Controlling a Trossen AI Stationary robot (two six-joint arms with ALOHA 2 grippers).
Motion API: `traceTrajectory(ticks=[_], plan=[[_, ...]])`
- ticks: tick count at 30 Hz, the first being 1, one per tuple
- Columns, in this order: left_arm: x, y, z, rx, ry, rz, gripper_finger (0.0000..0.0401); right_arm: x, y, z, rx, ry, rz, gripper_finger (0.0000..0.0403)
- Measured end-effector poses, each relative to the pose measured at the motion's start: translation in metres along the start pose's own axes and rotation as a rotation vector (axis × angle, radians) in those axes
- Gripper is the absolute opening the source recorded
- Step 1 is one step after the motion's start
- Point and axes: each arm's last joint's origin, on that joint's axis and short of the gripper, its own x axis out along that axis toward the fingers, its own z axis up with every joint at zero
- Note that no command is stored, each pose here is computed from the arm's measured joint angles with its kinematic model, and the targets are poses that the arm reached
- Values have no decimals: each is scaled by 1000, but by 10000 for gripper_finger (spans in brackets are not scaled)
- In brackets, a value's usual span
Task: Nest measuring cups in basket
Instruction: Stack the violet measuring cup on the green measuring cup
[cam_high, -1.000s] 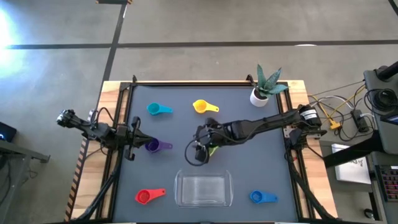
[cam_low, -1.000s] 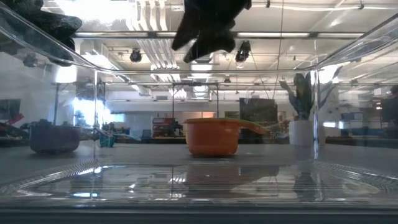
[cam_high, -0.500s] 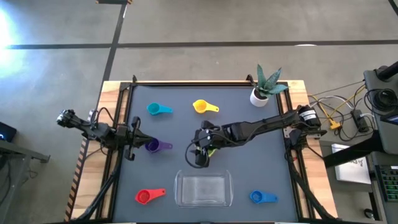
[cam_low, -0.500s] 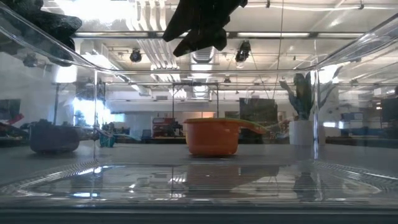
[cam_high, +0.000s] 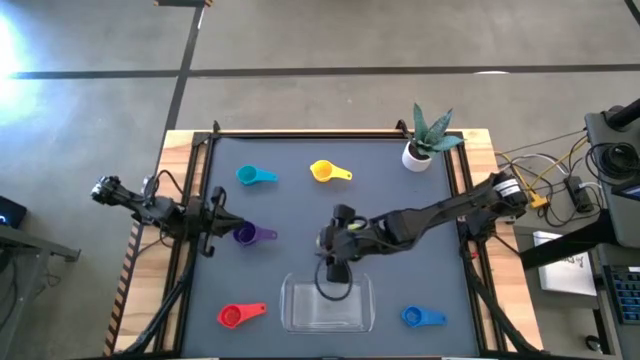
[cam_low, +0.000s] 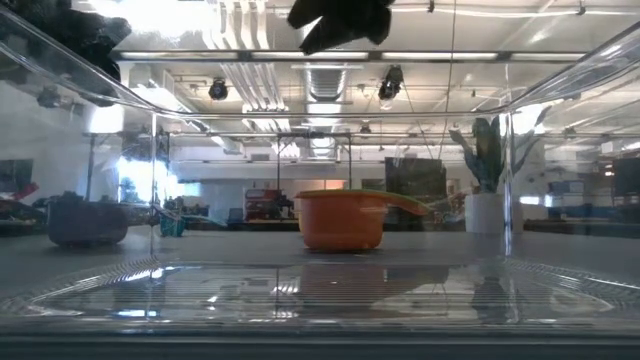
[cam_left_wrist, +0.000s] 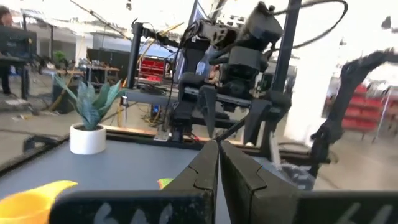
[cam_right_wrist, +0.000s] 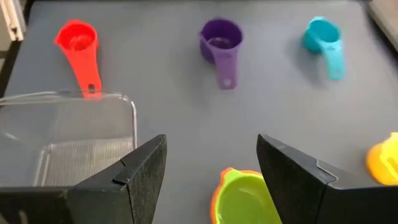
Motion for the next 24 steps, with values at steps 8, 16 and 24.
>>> traceTrajectory(ticks=[8, 16, 24], plan=[[6, -3, 27, -61, -32, 52, 0, -49, 7, -11, 37, -86, -54, 237], [30, -11, 67, -14, 357, 342, 0, -80, -4, -44, 135, -131, -116, 237], [63, -25, 79, 70, 678, 457, 21, -92, -7, -74, 182, -199, -55, 237]])
